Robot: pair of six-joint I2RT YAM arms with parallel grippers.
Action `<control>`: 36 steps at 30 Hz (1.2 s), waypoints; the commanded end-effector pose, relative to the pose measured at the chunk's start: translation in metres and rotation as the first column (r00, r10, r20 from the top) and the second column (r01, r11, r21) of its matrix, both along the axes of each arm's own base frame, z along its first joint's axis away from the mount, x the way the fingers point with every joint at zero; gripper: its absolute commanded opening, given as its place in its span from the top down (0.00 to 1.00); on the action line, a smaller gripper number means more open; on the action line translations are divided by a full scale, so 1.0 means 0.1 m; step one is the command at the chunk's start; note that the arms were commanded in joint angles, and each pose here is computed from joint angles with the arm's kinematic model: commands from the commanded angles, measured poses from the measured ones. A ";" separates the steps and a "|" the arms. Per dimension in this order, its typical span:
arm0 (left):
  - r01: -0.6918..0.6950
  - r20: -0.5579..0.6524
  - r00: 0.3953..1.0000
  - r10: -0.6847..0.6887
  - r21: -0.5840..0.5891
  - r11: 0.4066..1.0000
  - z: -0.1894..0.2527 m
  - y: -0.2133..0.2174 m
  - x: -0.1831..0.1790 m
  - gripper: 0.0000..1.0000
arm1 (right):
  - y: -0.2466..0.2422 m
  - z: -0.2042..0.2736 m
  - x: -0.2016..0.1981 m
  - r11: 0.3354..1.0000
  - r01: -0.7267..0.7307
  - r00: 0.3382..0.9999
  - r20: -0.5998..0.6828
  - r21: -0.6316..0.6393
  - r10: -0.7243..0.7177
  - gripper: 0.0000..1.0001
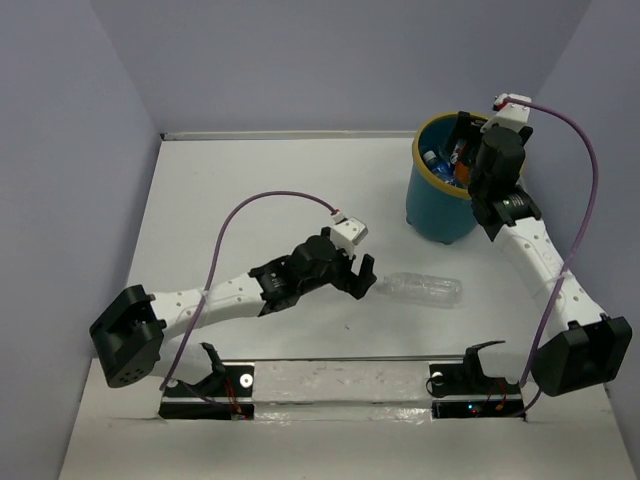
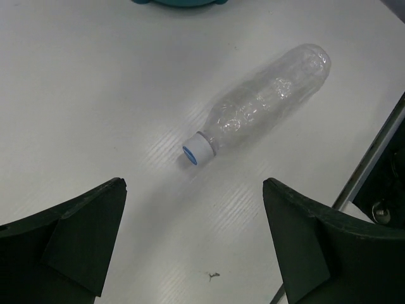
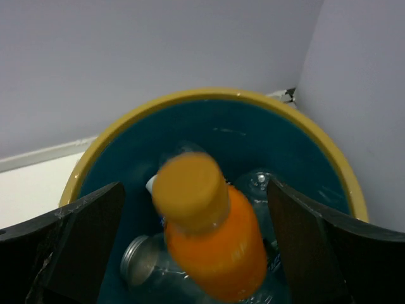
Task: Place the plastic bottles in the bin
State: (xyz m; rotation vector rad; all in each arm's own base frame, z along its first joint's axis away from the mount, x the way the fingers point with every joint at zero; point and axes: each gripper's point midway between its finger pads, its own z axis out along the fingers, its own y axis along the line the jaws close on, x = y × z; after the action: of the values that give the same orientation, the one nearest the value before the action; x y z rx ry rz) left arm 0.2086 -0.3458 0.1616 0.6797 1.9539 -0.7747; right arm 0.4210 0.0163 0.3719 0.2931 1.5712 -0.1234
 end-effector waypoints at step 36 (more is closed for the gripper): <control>0.382 0.046 0.904 -0.425 0.356 0.853 -1.08 -1.39 0.05 0.61 | 0.79 -0.27 -1.52 0.786 -0.548 0.836 0.144 0.287 0.530 0.02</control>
State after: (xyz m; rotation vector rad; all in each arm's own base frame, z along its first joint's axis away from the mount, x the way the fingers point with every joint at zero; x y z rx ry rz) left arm 0.2072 -0.4811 0.0331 1.4106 1.9207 -0.6357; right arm 0.2759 0.0902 0.3505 0.0897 1.5692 0.5444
